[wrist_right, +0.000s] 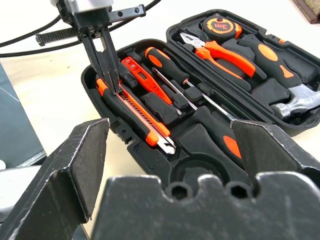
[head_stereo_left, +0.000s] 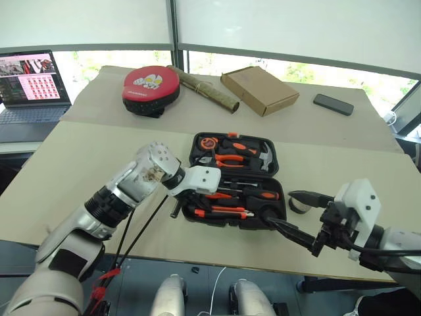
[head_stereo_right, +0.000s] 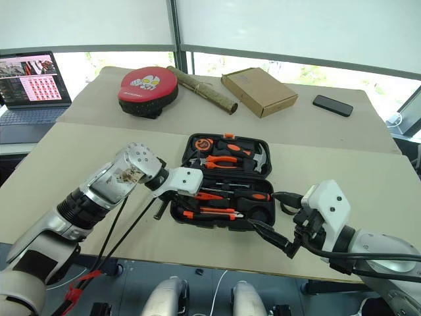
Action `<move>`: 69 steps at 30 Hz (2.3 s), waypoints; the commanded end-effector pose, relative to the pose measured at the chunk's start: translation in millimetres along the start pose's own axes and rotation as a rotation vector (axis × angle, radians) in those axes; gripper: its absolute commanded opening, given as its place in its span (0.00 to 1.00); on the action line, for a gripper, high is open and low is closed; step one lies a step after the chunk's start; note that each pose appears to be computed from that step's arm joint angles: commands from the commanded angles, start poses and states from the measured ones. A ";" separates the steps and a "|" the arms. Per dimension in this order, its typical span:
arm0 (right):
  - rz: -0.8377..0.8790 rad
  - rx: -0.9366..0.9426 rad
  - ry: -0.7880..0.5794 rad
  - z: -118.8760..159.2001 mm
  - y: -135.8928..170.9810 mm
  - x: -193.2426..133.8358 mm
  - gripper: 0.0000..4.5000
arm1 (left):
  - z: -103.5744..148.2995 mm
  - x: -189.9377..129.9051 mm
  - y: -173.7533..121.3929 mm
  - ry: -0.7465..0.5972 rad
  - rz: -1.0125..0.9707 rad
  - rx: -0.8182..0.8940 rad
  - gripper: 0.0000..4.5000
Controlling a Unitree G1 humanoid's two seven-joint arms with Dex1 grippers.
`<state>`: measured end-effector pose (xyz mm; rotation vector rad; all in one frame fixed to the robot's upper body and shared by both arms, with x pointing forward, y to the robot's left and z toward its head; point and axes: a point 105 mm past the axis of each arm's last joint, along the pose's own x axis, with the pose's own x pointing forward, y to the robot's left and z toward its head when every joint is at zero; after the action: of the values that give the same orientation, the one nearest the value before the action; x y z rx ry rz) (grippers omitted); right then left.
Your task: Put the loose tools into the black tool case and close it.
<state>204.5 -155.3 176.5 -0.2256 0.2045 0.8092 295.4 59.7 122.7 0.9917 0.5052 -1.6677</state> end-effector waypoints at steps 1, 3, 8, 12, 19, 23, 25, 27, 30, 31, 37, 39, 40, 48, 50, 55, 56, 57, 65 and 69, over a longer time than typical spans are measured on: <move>0.002 -0.022 -0.036 7.7 2.2 0.5 1.00 | -12.0 13.2 -7.2 0.060 -0.035 0.013 0.01; 0.002 -0.019 -0.036 7.4 2.5 0.6 1.00 | -12.0 16.9 -10.6 0.054 -0.049 0.007 0.01; -0.011 -0.017 -0.009 2.2 0.7 -1.7 1.00 | -5.1 12.1 0.2 0.007 0.012 -0.014 0.01; -0.069 0.006 0.025 -9.4 -6.9 -9.6 1.00 | 12.2 -14.3 26.4 -0.181 0.143 -0.096 0.06; -0.271 0.090 0.132 -41.1 -34.9 -63.4 1.00 | 19.9 -90.2 48.2 -0.576 0.332 -0.181 0.55; -0.334 0.116 0.203 -48.5 -49.5 -106.9 1.00 | 14.7 -122.0 22.6 -0.659 0.317 -0.175 0.88; -0.324 0.115 0.241 -50.3 -53.2 -120.4 1.00 | 11.0 -127.4 13.7 -0.651 0.346 -0.151 0.98; -0.302 0.110 0.271 -51.8 -57.1 -126.9 1.00 | 5.4 -127.7 3.2 -0.625 0.344 -0.152 0.98; -0.266 0.084 0.290 -52.2 -68.7 -122.9 1.00 | 1.9 -122.4 -13.6 -0.594 0.294 -0.146 0.98; -0.249 0.073 0.289 -51.2 -73.4 -117.0 1.00 | 3.0 -120.4 -17.1 -0.593 0.285 -0.141 0.98; -0.072 0.041 0.332 -56.8 -81.7 -70.6 1.00 | 11.2 -111.4 -33.0 -0.597 0.239 -0.134 0.98; -0.055 0.021 0.332 -60.2 -90.2 -47.5 1.00 | 10.6 -107.1 -38.3 -0.573 0.239 -0.118 0.98; -0.050 0.015 0.326 -61.5 -94.5 -34.6 1.00 | 9.2 -105.1 -39.2 -0.557 0.246 -0.116 0.98; 0.000 -0.006 0.327 -70.2 -100.4 12.6 1.00 | 0.8 -98.2 -42.8 -0.480 0.255 -0.104 0.98; 0.008 -0.006 0.344 -73.9 -100.5 19.8 0.89 | 2.5 -99.1 -40.5 -0.486 0.264 -0.096 1.00; -0.039 0.005 0.387 -86.5 -110.5 28.6 0.53 | 6.6 -102.1 -35.5 -0.499 0.280 -0.091 1.00; -0.041 0.007 0.387 -87.8 -110.8 30.1 0.45 | 7.1 -102.5 -34.5 -0.500 0.284 -0.088 1.00; -0.041 0.010 0.390 -89.5 -110.3 31.1 0.39 | 7.4 -102.9 -33.4 -0.500 0.287 -0.086 1.00; -0.055 -0.011 0.364 -81.2 -107.5 22.3 0.01 | 8.3 -104.3 -30.6 -0.498 0.290 -0.078 1.00; 0.021 -0.048 0.237 -36.5 -93.4 19.4 0.01 | 9.1 -102.5 -33.3 -0.498 0.278 -0.077 1.00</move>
<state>284.8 -227.3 110.7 -0.3444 0.5277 0.7493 271.9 126.3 198.2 0.4989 0.1269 -1.5408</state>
